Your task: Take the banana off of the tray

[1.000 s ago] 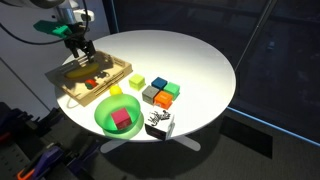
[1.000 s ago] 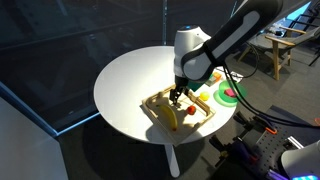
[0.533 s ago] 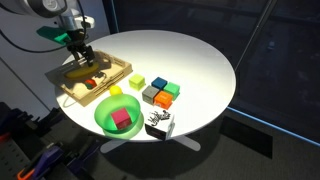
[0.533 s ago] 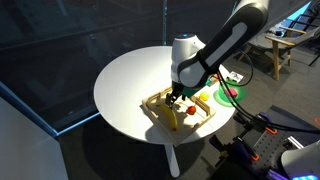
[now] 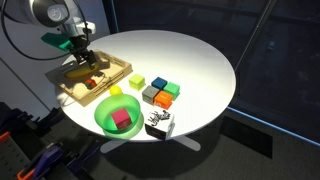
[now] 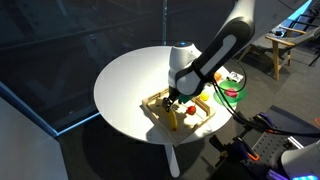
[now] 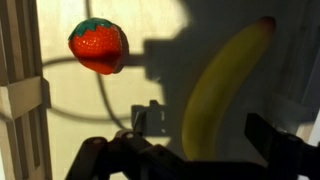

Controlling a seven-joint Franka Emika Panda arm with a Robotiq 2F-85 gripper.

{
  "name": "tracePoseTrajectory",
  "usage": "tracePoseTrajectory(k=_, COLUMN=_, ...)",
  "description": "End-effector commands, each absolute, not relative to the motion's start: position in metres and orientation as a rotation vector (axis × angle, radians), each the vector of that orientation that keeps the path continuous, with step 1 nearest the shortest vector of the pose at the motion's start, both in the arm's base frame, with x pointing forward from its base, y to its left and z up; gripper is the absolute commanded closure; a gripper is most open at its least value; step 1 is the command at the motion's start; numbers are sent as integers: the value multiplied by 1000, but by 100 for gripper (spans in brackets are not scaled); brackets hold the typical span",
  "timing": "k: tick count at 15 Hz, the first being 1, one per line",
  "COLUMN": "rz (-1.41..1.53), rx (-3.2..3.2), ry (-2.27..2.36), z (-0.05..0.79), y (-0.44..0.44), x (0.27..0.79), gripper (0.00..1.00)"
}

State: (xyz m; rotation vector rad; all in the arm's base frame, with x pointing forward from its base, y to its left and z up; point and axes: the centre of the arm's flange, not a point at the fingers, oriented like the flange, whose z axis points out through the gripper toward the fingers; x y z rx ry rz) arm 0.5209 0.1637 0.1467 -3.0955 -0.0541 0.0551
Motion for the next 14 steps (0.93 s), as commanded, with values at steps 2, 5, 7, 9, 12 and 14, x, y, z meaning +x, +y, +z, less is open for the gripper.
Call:
tracePoseTrajectory(k=2, rz=28, rx=-3101, ry=-30, z=136, y=173, x=530, gripper=0)
tracePoseTrajectory(k=5, rz=31, rx=-3107, ry=-31, z=131, y=173, x=531, gripper=0)
tracePoseTrajectory(k=7, rz=35, rx=-3111, ry=-30, z=129, y=173, x=532, gripper=0)
tracePoseTrajectory(k=9, rz=38, rx=-3116, ry=-30, z=127, y=172, x=533, gripper=0)
tracePoseTrajectory(k=12, rz=43, rx=-3125, ry=-37, z=124, y=171, x=533, gripper=33)
tracePoseTrajectory(k=14, rz=46, rx=-3127, ry=-38, z=123, y=171, x=534, gripper=51)
